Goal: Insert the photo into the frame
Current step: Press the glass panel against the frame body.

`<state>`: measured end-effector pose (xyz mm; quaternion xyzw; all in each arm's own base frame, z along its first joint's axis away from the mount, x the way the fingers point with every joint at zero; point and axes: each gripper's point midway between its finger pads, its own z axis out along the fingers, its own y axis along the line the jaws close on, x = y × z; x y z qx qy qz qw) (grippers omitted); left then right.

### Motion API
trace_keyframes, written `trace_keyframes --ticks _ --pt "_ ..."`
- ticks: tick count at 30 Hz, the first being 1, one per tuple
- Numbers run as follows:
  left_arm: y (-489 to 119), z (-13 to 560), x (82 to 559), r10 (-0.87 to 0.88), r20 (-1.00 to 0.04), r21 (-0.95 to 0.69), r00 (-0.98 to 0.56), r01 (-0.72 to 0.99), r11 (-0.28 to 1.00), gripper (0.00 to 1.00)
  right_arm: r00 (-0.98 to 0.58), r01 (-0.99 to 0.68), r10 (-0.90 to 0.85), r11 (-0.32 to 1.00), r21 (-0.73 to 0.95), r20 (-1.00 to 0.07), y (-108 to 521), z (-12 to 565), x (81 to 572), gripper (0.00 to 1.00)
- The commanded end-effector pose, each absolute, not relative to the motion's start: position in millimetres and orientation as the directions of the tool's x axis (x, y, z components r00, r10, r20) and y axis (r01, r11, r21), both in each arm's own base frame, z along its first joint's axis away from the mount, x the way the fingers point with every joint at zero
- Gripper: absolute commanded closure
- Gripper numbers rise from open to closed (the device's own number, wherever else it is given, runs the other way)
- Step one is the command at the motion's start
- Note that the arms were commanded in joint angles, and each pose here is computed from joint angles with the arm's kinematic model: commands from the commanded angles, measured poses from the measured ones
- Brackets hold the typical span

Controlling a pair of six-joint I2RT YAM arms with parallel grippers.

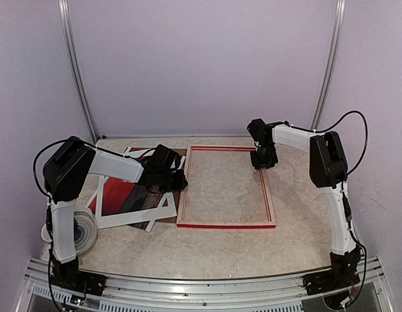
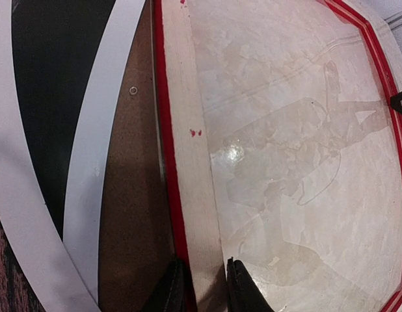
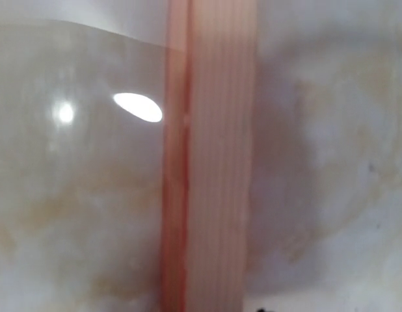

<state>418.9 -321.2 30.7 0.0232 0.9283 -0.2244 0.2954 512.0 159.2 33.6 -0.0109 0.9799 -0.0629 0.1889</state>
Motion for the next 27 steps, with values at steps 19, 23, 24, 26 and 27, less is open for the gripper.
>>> trace_keyframes --ticks 19,23,24,26,27 --pt "-319 35 413 -0.088 -0.560 -0.399 -0.824 0.175 0.900 0.86 -0.907 0.110 0.017 0.974 -0.198 -0.421 115 3 573 0.64" --pt "-319 33 412 -0.085 -0.556 -0.398 -0.827 0.175 0.900 0.90 -0.883 0.123 0.017 0.972 -0.198 -0.469 114 9 585 0.64" --pt "-320 33 411 -0.084 -0.556 -0.398 -0.827 0.177 0.900 0.90 -0.875 0.128 0.015 0.971 -0.200 -0.483 113 11 589 0.64" --pt "-320 32 411 -0.083 -0.555 -0.398 -0.828 0.177 0.900 0.91 -0.858 0.134 0.008 0.969 -0.209 -0.513 112 13 596 0.64" --pt "-320 33 411 -0.083 -0.556 -0.398 -0.827 0.177 0.900 0.91 -0.849 0.137 0.004 0.967 -0.213 -0.529 111 14 601 0.64"
